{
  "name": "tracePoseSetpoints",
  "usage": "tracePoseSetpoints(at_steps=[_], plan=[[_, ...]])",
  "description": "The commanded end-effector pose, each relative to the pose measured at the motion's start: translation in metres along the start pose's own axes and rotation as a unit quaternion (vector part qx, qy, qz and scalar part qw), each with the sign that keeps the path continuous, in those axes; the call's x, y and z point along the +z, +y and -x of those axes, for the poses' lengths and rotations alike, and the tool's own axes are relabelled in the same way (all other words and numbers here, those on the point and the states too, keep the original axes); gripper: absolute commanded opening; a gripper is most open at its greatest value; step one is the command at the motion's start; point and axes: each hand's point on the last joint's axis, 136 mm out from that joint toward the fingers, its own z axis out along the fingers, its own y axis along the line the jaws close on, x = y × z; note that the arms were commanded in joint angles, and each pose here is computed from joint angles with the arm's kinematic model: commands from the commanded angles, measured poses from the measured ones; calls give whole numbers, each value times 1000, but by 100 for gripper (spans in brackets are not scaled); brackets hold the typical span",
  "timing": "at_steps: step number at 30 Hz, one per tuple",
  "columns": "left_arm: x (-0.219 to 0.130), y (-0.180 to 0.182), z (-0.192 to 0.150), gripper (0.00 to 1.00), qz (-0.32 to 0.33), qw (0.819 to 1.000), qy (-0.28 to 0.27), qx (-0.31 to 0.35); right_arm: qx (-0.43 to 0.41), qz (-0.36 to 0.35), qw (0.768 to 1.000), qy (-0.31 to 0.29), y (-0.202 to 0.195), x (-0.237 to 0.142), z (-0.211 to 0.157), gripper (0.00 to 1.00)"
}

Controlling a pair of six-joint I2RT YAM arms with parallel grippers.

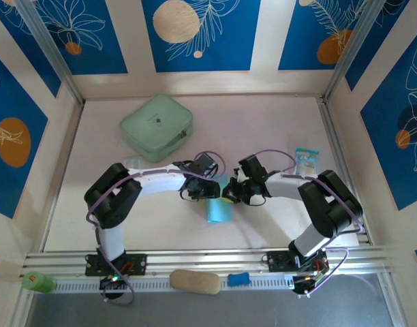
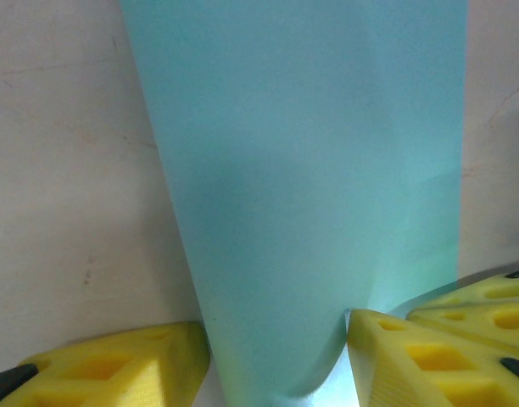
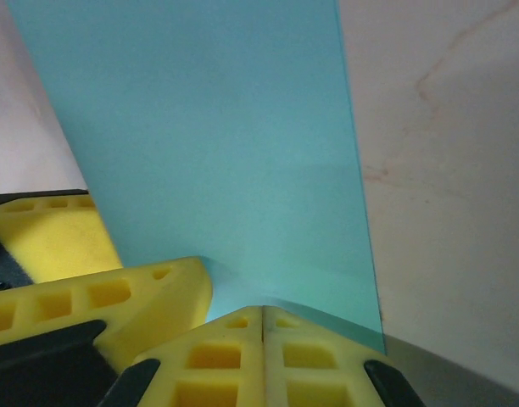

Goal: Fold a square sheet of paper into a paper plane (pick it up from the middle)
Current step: Hold the paper at the center of the table.

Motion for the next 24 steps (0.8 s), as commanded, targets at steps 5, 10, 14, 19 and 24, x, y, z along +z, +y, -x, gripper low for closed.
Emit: tracePoseSetpoints(at_steps=[5, 10, 14, 19, 24], plan=[[31, 38, -16, 53, 59, 998, 23, -7, 11, -74, 997, 31, -51, 13, -23, 0], [18, 26, -8, 54, 39, 999, 5, -6, 10, -97, 994, 45, -75, 14, -30, 0], [-15, 9, 9, 58, 8, 999, -41, -6, -18, -81, 996, 45, -66, 8, -20, 0], [-62, -9, 30, 62, -36, 994, -105, -4, -52, -56, 996, 49, -50, 6, -9, 0], [-86, -35, 41, 37, -145, 980, -133, -2, -41, -81, 995, 52, -57, 6, -2, 0]])
